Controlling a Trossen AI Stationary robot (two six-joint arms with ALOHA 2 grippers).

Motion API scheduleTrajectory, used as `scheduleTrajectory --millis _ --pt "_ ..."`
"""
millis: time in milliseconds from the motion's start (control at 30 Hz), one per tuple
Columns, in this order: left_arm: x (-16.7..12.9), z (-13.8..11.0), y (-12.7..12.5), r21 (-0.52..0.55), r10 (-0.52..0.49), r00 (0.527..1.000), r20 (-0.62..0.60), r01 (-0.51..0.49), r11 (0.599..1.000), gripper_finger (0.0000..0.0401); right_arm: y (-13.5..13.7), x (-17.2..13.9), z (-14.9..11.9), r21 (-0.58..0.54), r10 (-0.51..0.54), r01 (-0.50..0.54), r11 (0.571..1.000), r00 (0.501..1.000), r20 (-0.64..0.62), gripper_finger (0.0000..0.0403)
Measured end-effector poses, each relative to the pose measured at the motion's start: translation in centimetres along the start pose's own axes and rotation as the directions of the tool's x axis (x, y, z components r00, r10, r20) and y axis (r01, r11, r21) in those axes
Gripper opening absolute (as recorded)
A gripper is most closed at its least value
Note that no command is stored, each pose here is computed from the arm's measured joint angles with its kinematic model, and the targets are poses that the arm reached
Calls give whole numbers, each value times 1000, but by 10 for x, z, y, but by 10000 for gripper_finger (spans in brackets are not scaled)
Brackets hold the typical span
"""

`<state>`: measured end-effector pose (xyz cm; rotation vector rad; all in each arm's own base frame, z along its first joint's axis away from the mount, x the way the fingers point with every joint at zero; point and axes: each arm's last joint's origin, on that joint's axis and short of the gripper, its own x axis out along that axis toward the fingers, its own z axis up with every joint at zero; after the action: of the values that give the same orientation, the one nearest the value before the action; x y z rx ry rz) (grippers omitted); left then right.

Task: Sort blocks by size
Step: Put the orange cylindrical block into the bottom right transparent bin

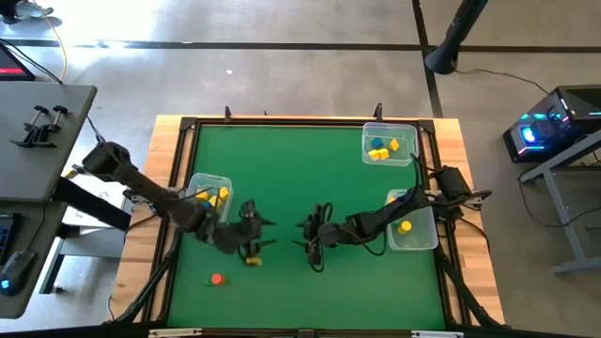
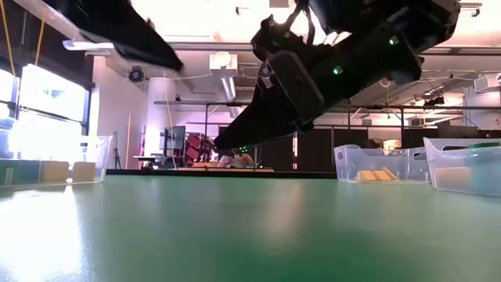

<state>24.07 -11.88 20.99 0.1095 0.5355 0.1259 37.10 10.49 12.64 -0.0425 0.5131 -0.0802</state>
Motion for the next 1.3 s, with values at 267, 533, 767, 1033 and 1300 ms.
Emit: scheduleTrajectory --millis 267,533,767,1033,1300 --pt "-33 43 -66 153 -66 975 -214 100 983 175 -2 1 -1 -88 17 -18 996 1000 -11 234" --pt "-50 20 -104 -192 -85 662 -745 -91 977 157 -17 7 7 -161 97 -91 983 995 29 234" --pt "-69 6 -123 -376 -156 552 -819 -312 872 157 -31 11 12 -201 174 -157 967 983 66 234" --pt "-77 -9 -120 -402 -88 530 -843 -515 757 215 -35 12 13 -201 191 -175 964 979 64 234" --pt "-57 -31 -110 -373 -102 471 -876 -531 761 285 -32 11 11 -184 206 -194 964 977 48 234"
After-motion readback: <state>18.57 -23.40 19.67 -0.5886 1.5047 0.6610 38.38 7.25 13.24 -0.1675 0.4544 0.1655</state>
